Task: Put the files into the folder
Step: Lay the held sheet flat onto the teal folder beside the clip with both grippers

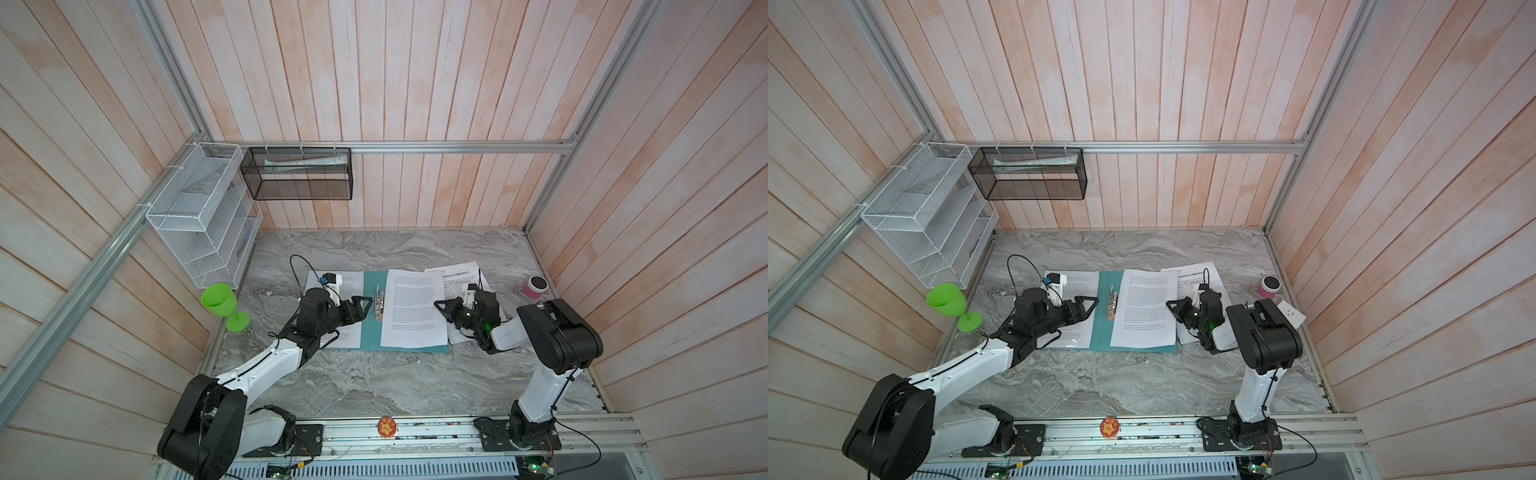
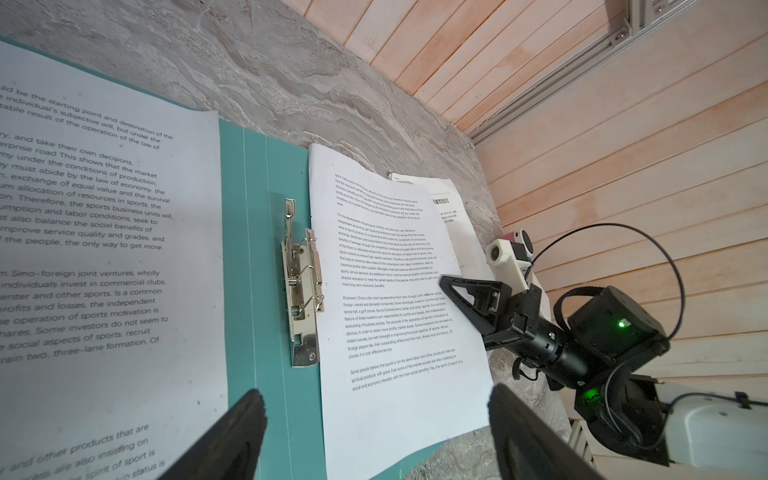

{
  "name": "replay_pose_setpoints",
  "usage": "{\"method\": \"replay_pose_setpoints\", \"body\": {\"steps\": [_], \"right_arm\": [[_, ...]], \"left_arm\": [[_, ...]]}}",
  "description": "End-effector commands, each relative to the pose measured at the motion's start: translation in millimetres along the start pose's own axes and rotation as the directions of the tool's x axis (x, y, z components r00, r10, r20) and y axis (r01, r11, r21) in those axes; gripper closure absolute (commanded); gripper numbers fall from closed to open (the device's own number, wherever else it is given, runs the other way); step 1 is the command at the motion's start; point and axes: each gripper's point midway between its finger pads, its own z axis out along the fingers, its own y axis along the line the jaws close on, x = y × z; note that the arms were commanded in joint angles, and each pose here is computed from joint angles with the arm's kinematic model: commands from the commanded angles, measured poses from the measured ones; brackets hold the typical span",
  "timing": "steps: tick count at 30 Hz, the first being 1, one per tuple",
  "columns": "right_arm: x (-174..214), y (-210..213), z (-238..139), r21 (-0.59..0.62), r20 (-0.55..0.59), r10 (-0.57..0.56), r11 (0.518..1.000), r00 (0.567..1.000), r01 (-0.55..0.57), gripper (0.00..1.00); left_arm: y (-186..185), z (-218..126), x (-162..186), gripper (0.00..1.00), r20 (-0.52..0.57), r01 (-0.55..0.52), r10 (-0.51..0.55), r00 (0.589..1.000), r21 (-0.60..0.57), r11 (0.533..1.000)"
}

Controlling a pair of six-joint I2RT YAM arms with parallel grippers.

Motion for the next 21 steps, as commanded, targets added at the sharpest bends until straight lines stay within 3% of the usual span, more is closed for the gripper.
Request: {"method": "replay_pose_setpoints", "body": {"steps": [1, 8, 15, 21], "right_arm": [[3.2, -1.1, 4.9, -0.014, -0.030, -0.009, 1.000, 1.000, 0.008, 1.00], [12.4, 4.4, 20.3, -0.031, -0.142, -0.073, 0.997, 0.987, 0.070, 1.00], [9.3, 9.2, 22.9, 0.005, -0.186, -0.177, 0.983, 0.966, 0.182, 1.00], [11.1, 11.8, 26.6, -0.001, -0.207, -0.187, 0.982, 0.960, 0.191, 1.00]], "left_arm": [[1.6, 2.0, 3.8, 0.14, -0.012, -0.001, 0.001, 1.000, 0.016, 1.000], [4.1, 4.2, 5.1, 0.14, -0.017, -0.002, 0.002, 1.000, 0.009, 1.000], [5.2, 5.1, 7.1, 0.14, -0.023, 0.002, -0.002, 1.000, 0.009, 1.000], [5.9, 7.5, 7.6, 0.14, -0.028, 0.005, -0.005, 1.000, 0.011, 1.000]]}}
